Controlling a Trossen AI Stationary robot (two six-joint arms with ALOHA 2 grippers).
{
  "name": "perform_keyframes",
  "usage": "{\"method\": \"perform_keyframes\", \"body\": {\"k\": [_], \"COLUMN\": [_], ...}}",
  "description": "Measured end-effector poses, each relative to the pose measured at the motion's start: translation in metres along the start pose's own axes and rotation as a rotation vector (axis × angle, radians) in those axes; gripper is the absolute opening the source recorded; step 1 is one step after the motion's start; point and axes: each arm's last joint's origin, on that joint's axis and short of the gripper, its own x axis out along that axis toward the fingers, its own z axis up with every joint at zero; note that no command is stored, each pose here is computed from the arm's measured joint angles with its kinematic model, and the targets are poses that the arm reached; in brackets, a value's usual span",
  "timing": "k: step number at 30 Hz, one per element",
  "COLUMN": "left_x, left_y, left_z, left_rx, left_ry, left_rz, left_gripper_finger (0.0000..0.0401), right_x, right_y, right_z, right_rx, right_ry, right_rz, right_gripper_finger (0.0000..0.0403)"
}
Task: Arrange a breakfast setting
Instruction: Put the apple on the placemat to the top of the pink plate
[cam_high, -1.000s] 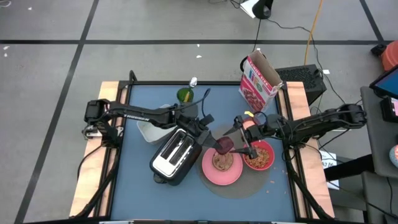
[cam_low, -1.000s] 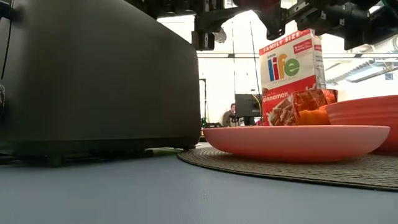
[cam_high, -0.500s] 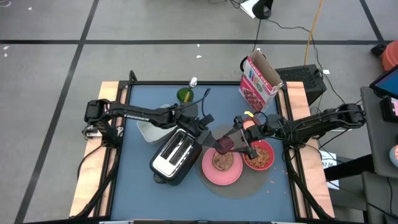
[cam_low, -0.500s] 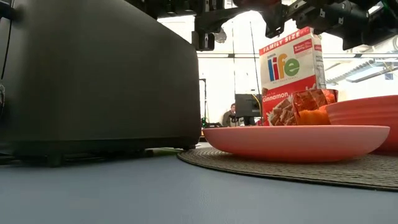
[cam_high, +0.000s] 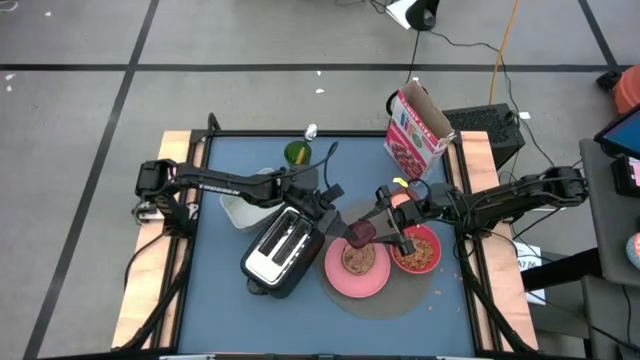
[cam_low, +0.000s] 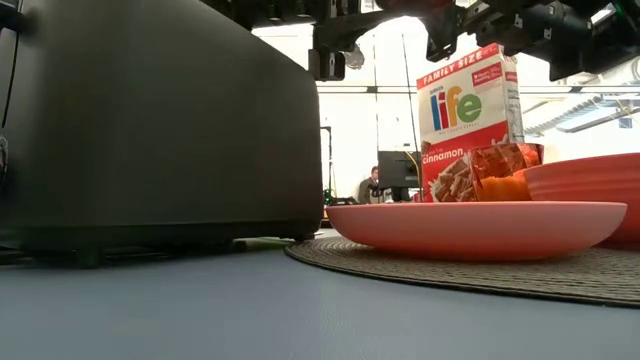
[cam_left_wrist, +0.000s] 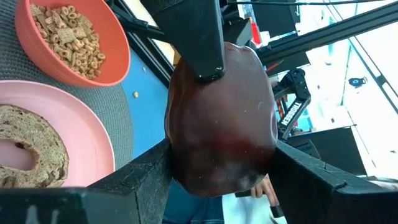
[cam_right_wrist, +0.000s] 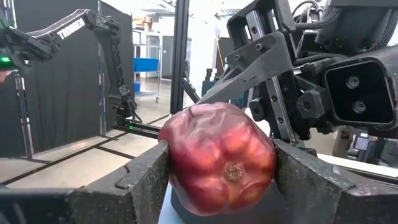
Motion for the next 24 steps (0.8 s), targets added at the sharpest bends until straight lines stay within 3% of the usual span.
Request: {"method": "perform_keyframes", "body": {"k": [16, 24], "left_x": [0.0001, -0.0002], "left_y": [-0.0010, -0.0004], "left_z": [0.0000, 0.0005], "left_rx": [0.016, 0.090], "left_ry": [-0.008, -0.017], "left_rz": [-0.001, 0.007], "left_gripper_finger": [0.0246, 0.0311], "right_x": [-0.0001, -0.0001], "right_y": [0.0000, 0.0001], "right_z": [0.0017, 0.0020], "right_rx": [0.026, 0.071], "right_ry": [-0.017, -0.020], "right_rz": [0.001, 0.001], "right_gripper_finger": [0.0254, 0.0254]}}
